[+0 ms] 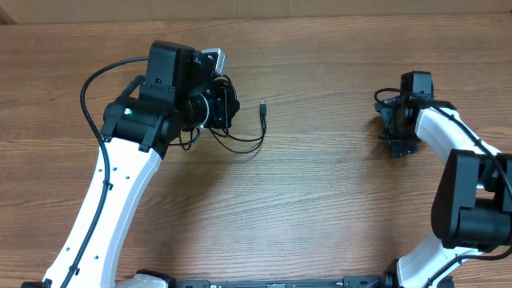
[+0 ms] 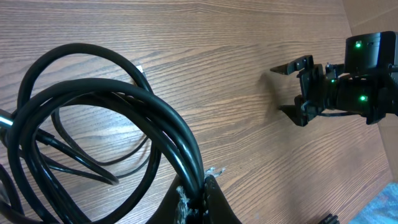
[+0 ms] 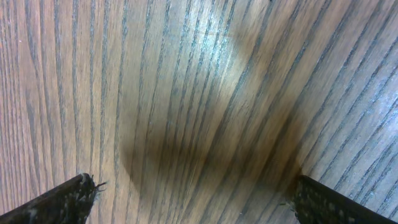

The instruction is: Untangle cables

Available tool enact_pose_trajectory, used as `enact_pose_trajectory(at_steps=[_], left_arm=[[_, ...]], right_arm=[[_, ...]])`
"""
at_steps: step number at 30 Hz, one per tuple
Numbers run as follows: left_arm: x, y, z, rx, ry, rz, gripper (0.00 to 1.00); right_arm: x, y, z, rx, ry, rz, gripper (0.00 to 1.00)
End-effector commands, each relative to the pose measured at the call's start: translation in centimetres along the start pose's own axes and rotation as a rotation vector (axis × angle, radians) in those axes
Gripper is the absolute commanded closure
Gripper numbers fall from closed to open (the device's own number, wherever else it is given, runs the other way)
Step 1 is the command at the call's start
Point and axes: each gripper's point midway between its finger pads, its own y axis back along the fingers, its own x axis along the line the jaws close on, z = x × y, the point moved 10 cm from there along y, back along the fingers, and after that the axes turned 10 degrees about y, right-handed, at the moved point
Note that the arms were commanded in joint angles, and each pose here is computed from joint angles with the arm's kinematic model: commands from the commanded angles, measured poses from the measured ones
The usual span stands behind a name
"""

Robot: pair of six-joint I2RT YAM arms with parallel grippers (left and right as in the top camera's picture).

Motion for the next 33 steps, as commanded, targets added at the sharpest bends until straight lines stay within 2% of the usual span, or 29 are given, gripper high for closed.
enact_pose_trajectory(at_steps=[1,3,6,7,8,11,13,15,16,17,18,19,20,21,23,25,26,27,30,33], left_arm=[[-0.3,0.3,0.3,-0.009,0.034,-0.022,0.96],[-0.2,0.3,0.2,-0.001,0.087,-0.017,0.96],[0.1,0.3,0.1,-0.001,0.249,0.013,0.96],[0.8,0.4,0.0,-0.030,0.402,0.098,0.96],[1.4,0.3,-0.2,-0.050,0.475,0.159,0.96],[2.3,-1.0,-0.2,-0.027,0.533,0.223,0.96],[3.3,-2.4,0.4,0.023,0.571,0.203,0.96],[4.6,-3.1,1.4,0.120,0.637,0.059,0.96],[5.2,-3.3,1.9,0.160,0.645,-0.014,0.96],[5.6,-3.4,2.2,0.180,0.637,-0.059,0.96],[6.1,-3.7,2.5,0.204,0.619,-0.110,0.96],[6.6,-3.9,2.8,0.224,0.601,-0.146,0.96],[7.1,-4.4,2.9,0.251,0.567,-0.191,0.96],[7.3,-4.7,2.9,0.265,0.548,-0.215,0.96],[7.6,-5.9,3.0,0.319,0.454,-0.332,0.96],[7.6,-6.9,2.9,0.357,0.341,-0.477,0.96],[7.6,-7.3,2.8,0.372,0.308,-0.536,0.96],[7.8,-7.9,2.7,0.389,0.280,-0.609,0.96],[8.2,-8.6,2.6,0.388,0.242,-0.637,0.96],[8.2,-8.7,2.6,0.375,0.200,-0.648,0.96]], right_arm=[[-1.4,-2.4,-1.1,0.065,0.003,-0.061,0.00],[-1.4,-2.4,-1.1,0.065,0.003,-0.061,0.00],[-1.4,-2.4,-1.1,0.065,0.003,-0.061,0.00],[-1.4,-2.4,-1.1,0.065,0.003,-0.061,0.00],[-1.4,-2.4,-1.1,0.065,0.003,-0.061,0.00],[-1.2,-2.4,-1.1,0.072,0.001,-0.041,0.00],[-0.6,-2.3,-2.0,0.190,-0.003,0.033,0.00],[-0.9,-1.7,-3.9,0.422,0.123,0.104,0.00],[-0.3,-1.4,-4.4,0.493,0.201,0.201,0.18],[0.2,-1.1,-4.9,0.539,0.275,0.281,0.43],[0.8,-0.7,-5.6,0.597,0.363,0.379,0.56],[1.3,-0.2,-6.5,0.652,0.451,0.475,0.58],[2.2,0.8,-8.2,0.730,0.612,0.648,0.55],[2.5,1.3,-9.0,0.760,0.694,0.738,0.51],[3.7,2.6,-12.3,0.845,0.867,0.930,0.29],[4.9,3.0,-14.5,0.875,0.902,0.956,0.25],[5.6,3.2,-15.5,0.881,0.907,0.957,0.27],[6.2,3.1,-16.7,0.875,0.902,0.917,0.36],[7.3,2.5,-19.1,0.774,0.845,0.738,0.54],[9.2,3.2,-21.0,0.713,0.868,0.813,0.68]])
